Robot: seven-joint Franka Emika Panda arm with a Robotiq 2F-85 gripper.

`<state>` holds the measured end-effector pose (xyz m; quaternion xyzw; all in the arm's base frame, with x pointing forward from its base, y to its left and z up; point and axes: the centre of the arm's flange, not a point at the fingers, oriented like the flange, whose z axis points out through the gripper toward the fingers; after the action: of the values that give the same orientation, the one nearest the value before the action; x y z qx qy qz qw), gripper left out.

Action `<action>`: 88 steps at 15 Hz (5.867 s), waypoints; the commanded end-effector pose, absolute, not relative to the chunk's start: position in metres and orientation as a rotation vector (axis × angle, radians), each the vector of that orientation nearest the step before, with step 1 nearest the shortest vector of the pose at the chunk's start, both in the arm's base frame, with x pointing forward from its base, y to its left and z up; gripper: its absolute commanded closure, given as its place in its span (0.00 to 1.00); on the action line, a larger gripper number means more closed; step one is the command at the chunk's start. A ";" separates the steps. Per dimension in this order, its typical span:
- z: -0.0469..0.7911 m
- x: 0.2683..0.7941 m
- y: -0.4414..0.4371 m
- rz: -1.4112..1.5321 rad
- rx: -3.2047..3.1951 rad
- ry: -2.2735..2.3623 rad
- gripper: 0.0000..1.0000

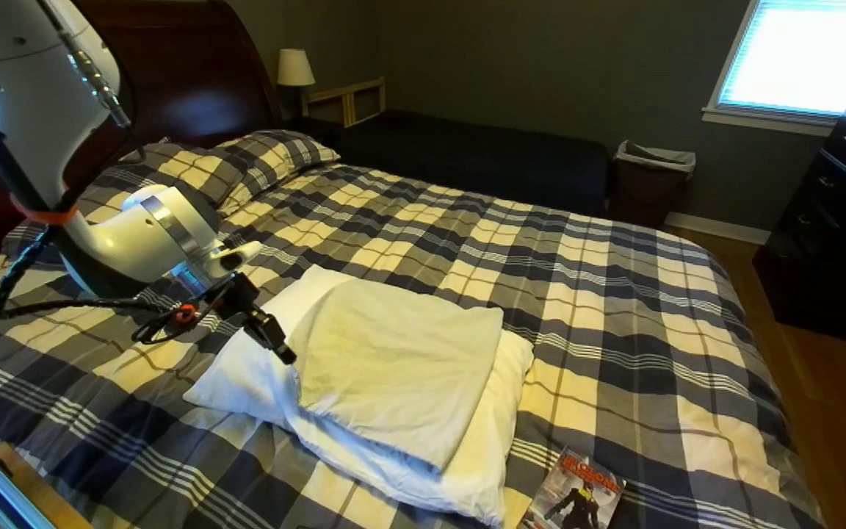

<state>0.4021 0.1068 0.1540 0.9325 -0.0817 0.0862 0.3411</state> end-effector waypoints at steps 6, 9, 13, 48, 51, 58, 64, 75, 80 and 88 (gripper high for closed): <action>0.181 0.411 0.072 0.277 2.405 -0.312 0.95; 0.181 0.410 0.072 0.276 2.405 -0.310 0.95; 0.180 0.410 0.077 0.272 2.428 -0.277 0.99; 0.251 0.447 -0.159 0.118 2.168 -1.003 0.99; 0.250 0.457 -0.202 0.034 2.168 -1.157 0.99; 0.240 0.487 -0.251 0.152 2.127 -1.373 0.99; 0.242 0.496 -0.300 0.336 2.145 -1.424 0.99; 0.254 0.507 -0.360 0.310 2.074 -1.599 0.99; 0.261 0.540 -0.409 0.259 2.029 -1.843 0.99; 0.228 0.593 -0.428 0.316 2.021 -1.934 0.99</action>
<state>0.5670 -0.4097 0.2415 0.7005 -0.6881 0.0938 0.1646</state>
